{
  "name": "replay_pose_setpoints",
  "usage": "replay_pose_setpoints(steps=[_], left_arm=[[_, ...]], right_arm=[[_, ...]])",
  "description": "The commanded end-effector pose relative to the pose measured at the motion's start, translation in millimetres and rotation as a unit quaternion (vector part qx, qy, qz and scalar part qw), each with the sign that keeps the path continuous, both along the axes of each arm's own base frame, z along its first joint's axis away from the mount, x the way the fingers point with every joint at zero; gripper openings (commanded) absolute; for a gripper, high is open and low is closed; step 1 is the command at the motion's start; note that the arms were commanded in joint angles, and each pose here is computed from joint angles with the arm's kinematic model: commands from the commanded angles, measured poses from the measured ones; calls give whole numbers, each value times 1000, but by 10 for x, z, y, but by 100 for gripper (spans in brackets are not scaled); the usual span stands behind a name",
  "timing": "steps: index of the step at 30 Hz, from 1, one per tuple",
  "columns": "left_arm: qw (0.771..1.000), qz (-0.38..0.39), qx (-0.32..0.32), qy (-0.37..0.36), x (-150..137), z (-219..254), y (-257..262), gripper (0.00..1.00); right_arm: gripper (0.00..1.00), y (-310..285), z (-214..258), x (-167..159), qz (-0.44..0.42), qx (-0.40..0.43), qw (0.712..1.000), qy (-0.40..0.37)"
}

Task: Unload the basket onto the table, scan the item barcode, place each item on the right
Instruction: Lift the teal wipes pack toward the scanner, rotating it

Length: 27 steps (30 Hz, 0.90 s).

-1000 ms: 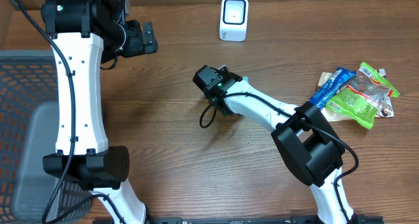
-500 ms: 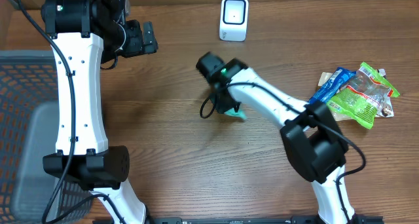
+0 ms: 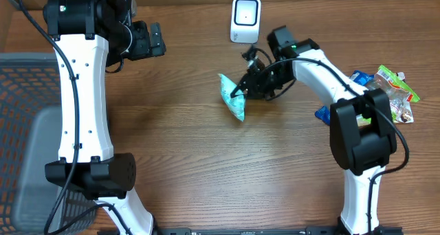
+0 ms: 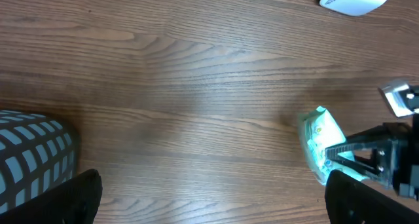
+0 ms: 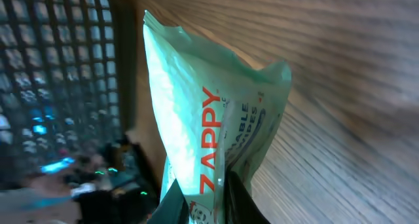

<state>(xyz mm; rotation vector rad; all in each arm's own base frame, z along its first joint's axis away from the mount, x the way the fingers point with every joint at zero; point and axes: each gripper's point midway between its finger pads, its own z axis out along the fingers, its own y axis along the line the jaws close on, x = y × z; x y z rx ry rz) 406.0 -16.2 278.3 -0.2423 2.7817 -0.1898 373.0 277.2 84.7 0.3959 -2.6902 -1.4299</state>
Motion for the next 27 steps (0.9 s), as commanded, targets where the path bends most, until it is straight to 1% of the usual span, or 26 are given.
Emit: replay_pose_setpoints(steps=[1, 5, 9, 11, 13, 16, 19, 22, 24, 27], left_arm=[[1000, 5, -1, -6, 10, 41, -10, 100], [1000, 5, -1, -6, 10, 41, -10, 100], [1000, 5, -1, -6, 10, 41, -10, 100], [1000, 5, -1, -6, 9, 40, -10, 100], [1000, 5, -1, -6, 10, 41, -10, 100], [1000, 5, -1, -6, 10, 41, -10, 100], [1000, 5, -1, -6, 10, 41, -10, 100], [1000, 5, -1, -6, 10, 41, -11, 100], [1000, 5, -1, -6, 10, 41, -11, 100], [1000, 5, -1, -6, 10, 41, -11, 100]], right_arm=[[4, 39, -143, -107, -17, 32, 996, 82], [4, -88, -391, -49, -48, -24, 994, 100], [11, -248, -581, 35, -78, -93, 988, 91], [18, -322, -627, 70, -85, -109, 987, 85], [33, -396, -649, 112, -94, -118, 985, 82], [45, -583, -699, 203, -116, -141, 980, 80], [55, -818, -771, 286, -143, -180, 970, 78], [66, -1026, -734, 386, -162, -216, 961, 63], [71, -1135, -645, 465, -172, -237, 955, 46], [78, -1195, -377, 590, -168, -254, 953, -2]])
